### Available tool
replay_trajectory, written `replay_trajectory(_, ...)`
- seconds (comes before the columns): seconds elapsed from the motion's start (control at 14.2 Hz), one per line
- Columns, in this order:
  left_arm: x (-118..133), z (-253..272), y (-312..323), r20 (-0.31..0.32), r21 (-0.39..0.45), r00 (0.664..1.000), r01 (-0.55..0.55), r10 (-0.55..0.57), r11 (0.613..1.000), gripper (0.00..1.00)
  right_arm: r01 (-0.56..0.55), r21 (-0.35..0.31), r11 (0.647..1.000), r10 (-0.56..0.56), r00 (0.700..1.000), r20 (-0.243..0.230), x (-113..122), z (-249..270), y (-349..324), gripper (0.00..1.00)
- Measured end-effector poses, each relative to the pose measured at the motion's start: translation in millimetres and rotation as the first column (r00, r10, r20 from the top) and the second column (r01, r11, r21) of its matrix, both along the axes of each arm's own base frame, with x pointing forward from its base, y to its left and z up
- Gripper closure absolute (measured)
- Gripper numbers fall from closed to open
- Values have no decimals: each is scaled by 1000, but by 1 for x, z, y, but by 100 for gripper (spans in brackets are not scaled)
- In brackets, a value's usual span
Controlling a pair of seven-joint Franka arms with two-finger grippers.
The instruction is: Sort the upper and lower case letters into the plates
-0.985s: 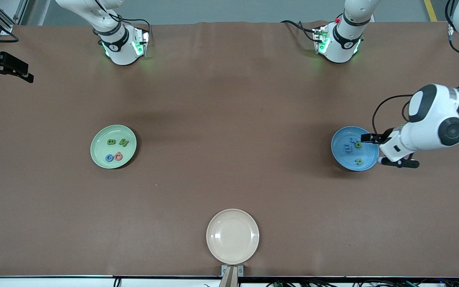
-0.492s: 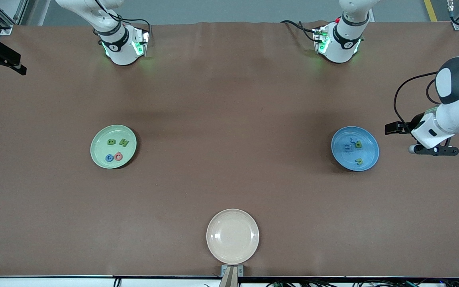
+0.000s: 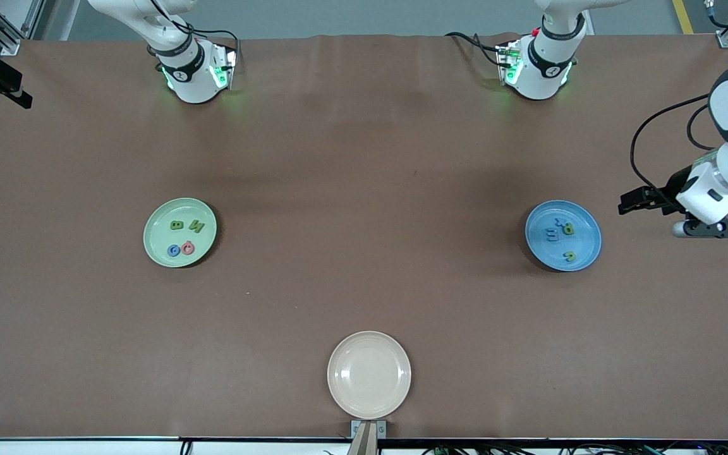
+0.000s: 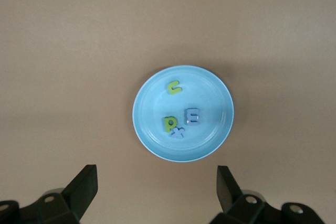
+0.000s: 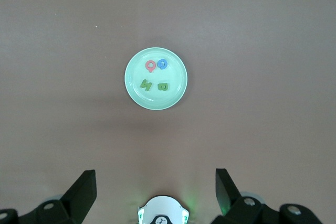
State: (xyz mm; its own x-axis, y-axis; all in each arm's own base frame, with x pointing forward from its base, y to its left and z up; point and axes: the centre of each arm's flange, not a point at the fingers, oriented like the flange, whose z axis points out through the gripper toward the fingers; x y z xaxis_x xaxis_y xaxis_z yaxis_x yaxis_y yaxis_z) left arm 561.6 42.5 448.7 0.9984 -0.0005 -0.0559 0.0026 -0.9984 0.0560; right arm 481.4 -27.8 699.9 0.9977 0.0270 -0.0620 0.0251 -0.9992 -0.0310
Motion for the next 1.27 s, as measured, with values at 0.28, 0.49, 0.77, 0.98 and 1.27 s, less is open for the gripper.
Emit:
replay_trajectory(0.28, -3, 17, 2, 31, 3, 999, -6, 6, 1000, 0, -1, 0, 1000, 1, 1000, 12, 3, 0, 0, 0)
replay_trajectory(0.49, -6, 31, -2, 56, 4, 998, 1, -1, 1000, 0, -2, 8, 1000, 2, 1000, 11, 9, -7, 2, 0)
replay_trajectory(0.77, -5, 42, -15, 78, 3, 997, 13, -13, 1000, 0, 48, 18, 999, -48, 999, -1, 12, -11, 5, 0)
replay_trajectory(0.98, -2, 49, -15, 92, 4, 996, 11, -12, 1000, 0, 51, 18, 999, -50, 999, -8, 12, -12, 8, 0)
replay_trajectory(1.27, -2, 70, -15, 132, 5, 991, 11, -11, 1000, 0, 32, 18, 999, -31, 999, -9, 11, -12, 8, 0)
